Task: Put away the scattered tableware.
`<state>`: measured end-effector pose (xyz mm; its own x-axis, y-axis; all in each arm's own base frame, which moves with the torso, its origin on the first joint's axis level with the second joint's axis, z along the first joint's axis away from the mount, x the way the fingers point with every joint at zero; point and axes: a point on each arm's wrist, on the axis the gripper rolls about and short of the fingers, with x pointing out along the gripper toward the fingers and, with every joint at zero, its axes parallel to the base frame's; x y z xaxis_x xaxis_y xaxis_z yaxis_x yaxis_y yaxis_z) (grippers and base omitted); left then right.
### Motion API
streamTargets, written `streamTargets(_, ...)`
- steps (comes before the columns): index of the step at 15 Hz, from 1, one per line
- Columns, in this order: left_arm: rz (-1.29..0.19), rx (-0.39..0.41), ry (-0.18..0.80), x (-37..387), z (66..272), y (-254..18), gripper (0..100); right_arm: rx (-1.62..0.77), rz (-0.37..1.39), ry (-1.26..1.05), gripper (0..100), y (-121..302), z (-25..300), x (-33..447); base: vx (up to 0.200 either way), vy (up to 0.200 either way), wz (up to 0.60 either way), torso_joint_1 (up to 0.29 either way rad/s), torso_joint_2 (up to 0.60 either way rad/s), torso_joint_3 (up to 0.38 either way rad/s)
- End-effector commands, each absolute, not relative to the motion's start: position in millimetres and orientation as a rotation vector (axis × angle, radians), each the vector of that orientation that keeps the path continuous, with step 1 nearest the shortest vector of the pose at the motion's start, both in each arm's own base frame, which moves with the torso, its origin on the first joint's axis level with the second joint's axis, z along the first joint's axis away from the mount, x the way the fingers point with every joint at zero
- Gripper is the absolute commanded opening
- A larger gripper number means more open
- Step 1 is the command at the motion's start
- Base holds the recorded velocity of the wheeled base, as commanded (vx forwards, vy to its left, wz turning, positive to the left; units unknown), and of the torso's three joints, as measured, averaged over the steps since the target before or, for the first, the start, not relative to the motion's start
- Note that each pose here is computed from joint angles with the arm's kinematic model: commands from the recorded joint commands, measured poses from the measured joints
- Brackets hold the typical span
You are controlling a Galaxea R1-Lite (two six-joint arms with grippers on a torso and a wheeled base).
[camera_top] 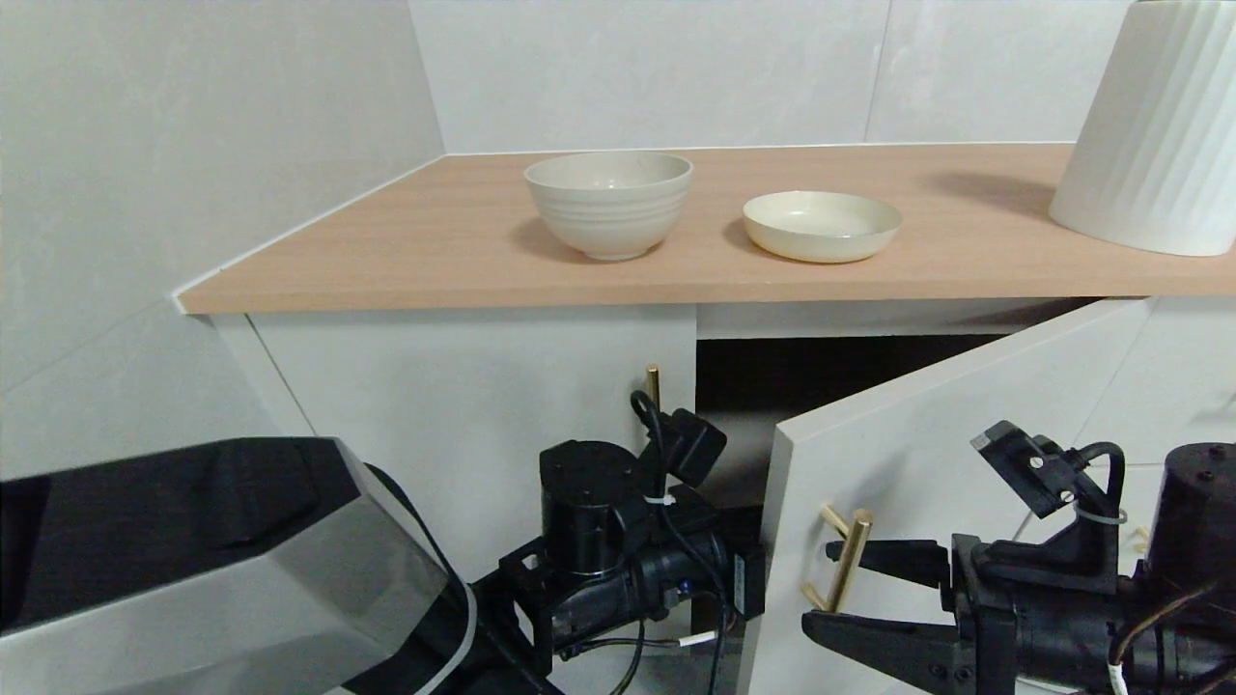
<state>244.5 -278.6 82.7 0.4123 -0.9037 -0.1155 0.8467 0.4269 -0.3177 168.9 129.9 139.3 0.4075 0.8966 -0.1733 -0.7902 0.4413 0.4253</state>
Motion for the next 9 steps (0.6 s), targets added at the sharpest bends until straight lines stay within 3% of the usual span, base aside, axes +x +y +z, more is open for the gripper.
streamTargets(1,-1.128,-0.231,0.263,242,85,-280,0,0.298,1.056,0.371,100,124,144,171,0.0,0.0,0.0,0.0,0.0,0.0)
streamTargets(5,-1.133,-0.243,0.25,240,88,-281,0,0.208,0.98,0.254,100,104,154,176,0.0,0.0,0.0,0.0,0.0,0.0)
streamTargets(7,-1.133,-0.243,0.25,240,88,-281,0,0.152,0.984,0.218,100,94,170,159,0.0,0.0,0.0,0.0,0.0,0.0)
streamTargets(9,-1.133,-0.243,0.253,240,87,-281,0,0.059,0.864,0.234,100,82,194,143,0.0,0.0,0.0,0.0,0.0,0.0)
